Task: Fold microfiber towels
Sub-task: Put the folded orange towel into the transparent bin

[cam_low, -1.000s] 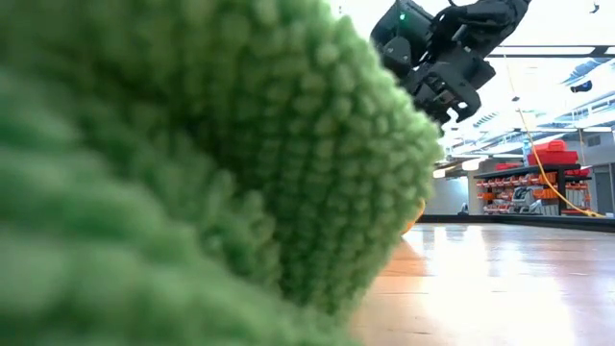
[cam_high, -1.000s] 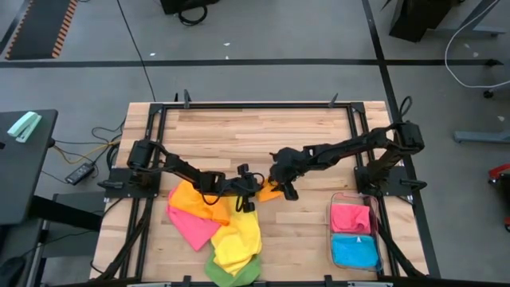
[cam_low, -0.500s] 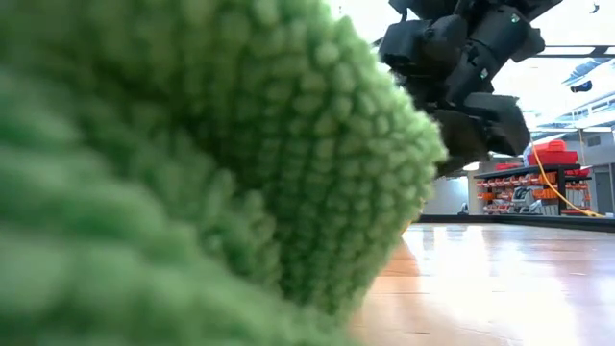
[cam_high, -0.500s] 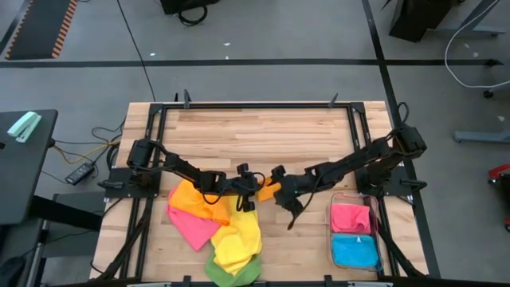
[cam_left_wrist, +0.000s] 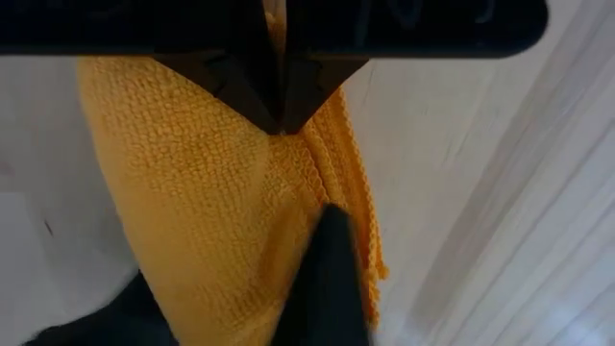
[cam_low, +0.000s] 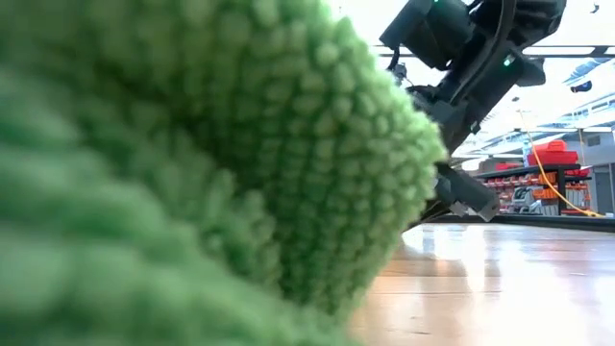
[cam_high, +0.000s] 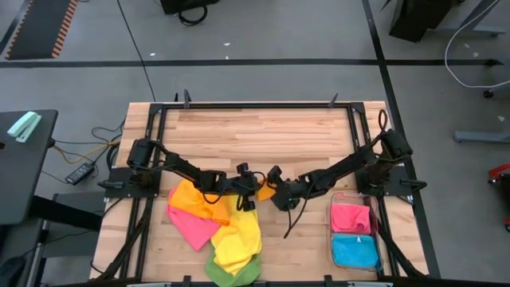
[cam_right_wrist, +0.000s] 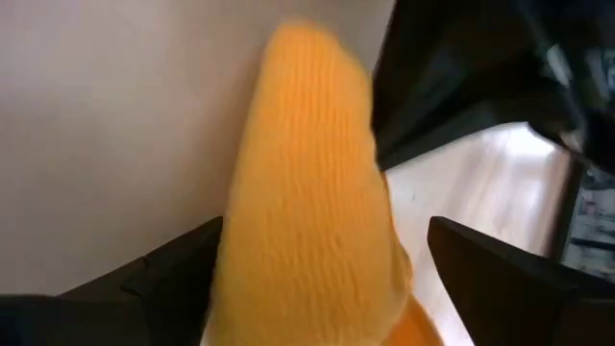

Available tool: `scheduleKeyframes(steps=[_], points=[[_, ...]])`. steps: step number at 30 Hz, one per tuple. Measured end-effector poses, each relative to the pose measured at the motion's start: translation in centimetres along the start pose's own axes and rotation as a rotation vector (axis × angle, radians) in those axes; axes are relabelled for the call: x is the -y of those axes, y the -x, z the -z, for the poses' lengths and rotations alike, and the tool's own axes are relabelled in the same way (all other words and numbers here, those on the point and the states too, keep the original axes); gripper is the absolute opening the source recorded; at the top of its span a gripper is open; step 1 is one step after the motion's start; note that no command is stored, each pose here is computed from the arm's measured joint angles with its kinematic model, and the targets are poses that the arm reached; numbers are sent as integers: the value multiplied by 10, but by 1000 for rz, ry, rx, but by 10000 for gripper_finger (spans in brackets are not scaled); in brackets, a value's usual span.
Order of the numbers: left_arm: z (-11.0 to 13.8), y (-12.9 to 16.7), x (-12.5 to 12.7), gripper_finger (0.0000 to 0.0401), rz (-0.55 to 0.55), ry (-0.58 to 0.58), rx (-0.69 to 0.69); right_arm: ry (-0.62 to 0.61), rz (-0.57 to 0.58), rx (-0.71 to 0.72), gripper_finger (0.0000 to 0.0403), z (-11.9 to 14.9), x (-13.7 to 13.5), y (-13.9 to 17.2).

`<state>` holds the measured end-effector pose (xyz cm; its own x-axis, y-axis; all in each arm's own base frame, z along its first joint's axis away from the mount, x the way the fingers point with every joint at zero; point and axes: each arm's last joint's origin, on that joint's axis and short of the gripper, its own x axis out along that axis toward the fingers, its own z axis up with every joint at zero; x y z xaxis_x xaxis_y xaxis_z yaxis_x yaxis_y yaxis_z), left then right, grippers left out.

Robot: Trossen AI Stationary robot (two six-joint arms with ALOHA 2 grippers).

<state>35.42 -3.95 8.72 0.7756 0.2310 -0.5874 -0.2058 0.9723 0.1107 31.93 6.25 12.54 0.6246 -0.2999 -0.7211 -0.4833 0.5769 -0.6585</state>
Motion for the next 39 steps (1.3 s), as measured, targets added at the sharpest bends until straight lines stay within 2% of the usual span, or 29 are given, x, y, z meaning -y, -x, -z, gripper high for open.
scheduleKeyframes(steps=[7,11,18,22,27,32,39], points=[[1,0,0,14,-2,-1,-4,58,-15,-29,323,12,10,-7],[1,0,0,11,-3,0,-4,67,-70,17,292,15,13,-10],[1,0,2,32,0,1,4,17,-112,40,187,19,14,-12],[-4,8,6,30,9,-42,17,-60,-160,71,125,22,17,-14],[-16,30,12,28,35,-119,3,-186,-216,88,57,24,18,-15],[-22,49,12,28,50,-144,-48,-268,-328,130,46,22,17,2],[-24,52,10,21,47,-135,-52,-465,-536,304,43,10,24,42]])
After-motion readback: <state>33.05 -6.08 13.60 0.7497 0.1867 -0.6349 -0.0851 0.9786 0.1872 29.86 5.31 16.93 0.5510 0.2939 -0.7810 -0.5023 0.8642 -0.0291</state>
